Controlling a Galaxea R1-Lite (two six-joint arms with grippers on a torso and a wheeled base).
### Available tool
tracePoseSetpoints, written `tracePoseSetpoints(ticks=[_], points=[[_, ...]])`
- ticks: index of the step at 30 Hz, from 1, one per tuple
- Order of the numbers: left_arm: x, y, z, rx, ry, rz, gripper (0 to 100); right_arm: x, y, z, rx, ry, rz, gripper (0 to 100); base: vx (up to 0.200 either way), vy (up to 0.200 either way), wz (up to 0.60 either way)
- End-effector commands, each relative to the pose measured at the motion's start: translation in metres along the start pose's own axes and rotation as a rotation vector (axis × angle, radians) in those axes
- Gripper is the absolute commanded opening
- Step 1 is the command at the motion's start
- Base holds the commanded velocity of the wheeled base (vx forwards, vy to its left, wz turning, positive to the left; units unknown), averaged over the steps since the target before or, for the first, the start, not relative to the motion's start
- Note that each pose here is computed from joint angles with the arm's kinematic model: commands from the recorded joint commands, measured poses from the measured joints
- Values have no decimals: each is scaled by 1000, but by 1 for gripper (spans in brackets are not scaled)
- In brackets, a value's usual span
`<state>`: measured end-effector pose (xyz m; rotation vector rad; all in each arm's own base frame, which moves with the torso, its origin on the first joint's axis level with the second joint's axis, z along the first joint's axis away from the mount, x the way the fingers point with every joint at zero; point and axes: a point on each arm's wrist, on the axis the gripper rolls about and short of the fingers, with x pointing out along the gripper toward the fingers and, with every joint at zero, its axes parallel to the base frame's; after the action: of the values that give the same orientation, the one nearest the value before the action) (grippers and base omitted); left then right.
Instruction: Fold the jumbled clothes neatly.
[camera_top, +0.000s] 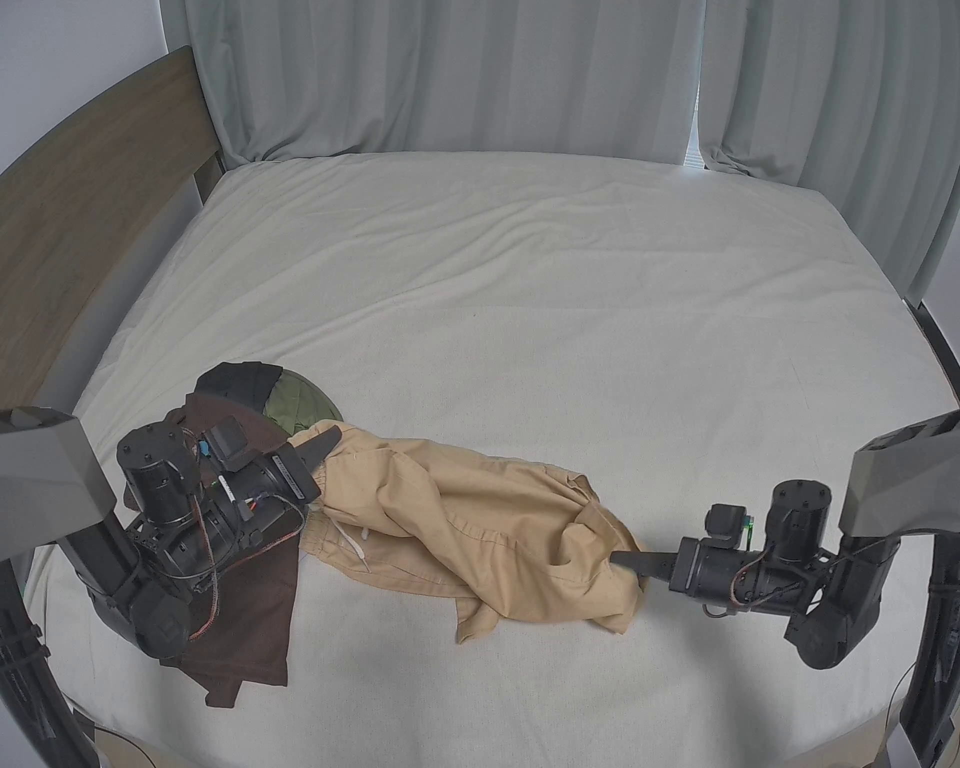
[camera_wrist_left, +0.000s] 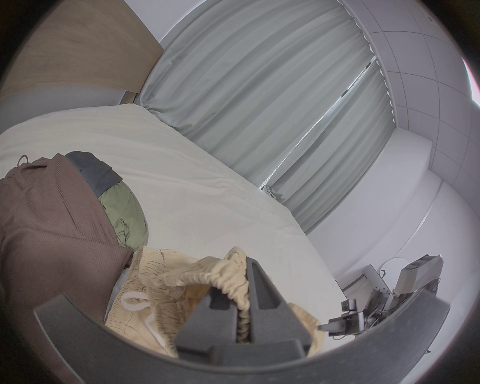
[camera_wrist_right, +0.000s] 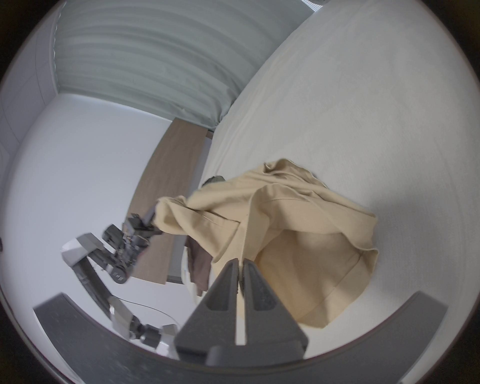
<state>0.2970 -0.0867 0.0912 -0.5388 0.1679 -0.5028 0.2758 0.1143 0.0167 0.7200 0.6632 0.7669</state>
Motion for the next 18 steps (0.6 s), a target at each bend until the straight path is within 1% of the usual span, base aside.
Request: tracePoseSetpoints(ticks=[1, 6, 10, 13, 18], points=[[0, 1, -1, -1, 2, 1, 0, -28, 22, 18, -2, -52, 64, 0, 0, 0, 0], [1, 1, -1, -2, 4, 2, 0, -37, 15, 25, 9, -52, 75, 0, 0, 0, 0], [1, 3, -1, -4, 3, 7, 0, -49, 3, 35, 27, -62, 82, 0, 0, 0, 0], [3, 4, -3, -4, 7, 10, 0, -50, -2, 33, 70, -17, 106, 0, 0, 0, 0], [3, 2, -4, -3, 10, 2, 0, -38, -21, 20, 128, 42, 82, 0, 0, 0, 0]])
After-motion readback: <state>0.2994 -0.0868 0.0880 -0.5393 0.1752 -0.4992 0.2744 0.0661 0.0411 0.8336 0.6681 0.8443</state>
